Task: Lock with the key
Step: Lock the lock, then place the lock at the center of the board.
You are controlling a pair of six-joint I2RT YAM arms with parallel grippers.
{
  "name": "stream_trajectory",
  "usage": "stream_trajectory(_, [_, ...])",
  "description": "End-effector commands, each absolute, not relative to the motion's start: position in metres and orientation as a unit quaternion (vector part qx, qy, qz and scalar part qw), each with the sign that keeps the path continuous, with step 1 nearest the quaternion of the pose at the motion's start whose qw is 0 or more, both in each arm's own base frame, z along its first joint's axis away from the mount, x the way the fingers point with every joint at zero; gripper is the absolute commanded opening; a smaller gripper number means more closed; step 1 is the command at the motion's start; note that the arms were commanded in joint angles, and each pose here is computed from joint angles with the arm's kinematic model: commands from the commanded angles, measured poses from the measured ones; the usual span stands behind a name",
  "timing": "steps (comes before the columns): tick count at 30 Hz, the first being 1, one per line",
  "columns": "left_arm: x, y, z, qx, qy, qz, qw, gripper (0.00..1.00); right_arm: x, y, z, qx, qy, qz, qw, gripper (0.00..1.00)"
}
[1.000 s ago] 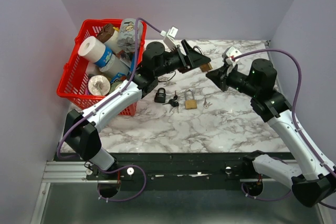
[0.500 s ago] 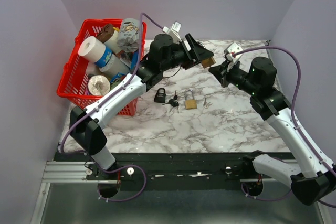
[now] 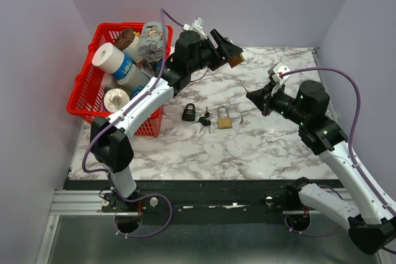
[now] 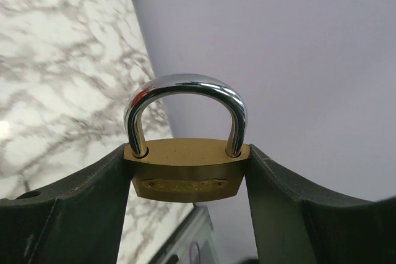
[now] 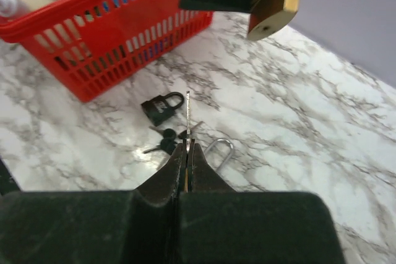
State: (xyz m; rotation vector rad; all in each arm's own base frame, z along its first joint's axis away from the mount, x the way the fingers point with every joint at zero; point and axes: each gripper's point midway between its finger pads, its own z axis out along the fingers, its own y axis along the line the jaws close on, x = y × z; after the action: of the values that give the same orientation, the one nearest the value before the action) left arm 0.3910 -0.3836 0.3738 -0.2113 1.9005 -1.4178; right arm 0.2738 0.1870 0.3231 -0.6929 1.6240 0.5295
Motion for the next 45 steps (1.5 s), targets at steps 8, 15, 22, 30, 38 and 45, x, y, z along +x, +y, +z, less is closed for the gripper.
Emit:
stream_trajectory(8, [0.404, -0.387, 0.346, -0.075, 0.760, -0.508, 0.398, 0.00, 0.272, 0.149, 0.321, -0.154, 0.762, 0.210, 0.593, 0.01])
stream_trajectory(15, [0.362, -0.444, 0.244, -0.046, 0.848, -0.440, 0.291, 0.00, 0.286, 0.074, 0.281, 0.008, 0.826, 0.137, 0.546, 0.01])
stream_trajectory(22, [0.340, -0.490, 0.174, -0.039, 0.887, -0.399, 0.229, 0.00, 0.287, 0.050, 0.244, 0.040, 0.860, 0.103, 0.499, 0.01])
stream_trajectory(30, [0.332, -0.528, 0.132, -0.037, 0.895, -0.392, 0.207, 0.00, 0.280, 0.033, 0.189, 0.087, 0.889, 0.096, 0.439, 0.01])
stream_trajectory(38, [0.327, -0.547, 0.102, -0.041, 0.901, -0.388, 0.188, 0.00, 0.286, 0.013, 0.150, 0.117, 0.903, 0.106, 0.400, 0.01])
stream_trajectory(45, [0.330, -0.548, 0.094, -0.043, 0.903, -0.381, 0.193, 0.00, 0.316, -0.001, 0.119, 0.134, 0.911, 0.128, 0.370, 0.01])
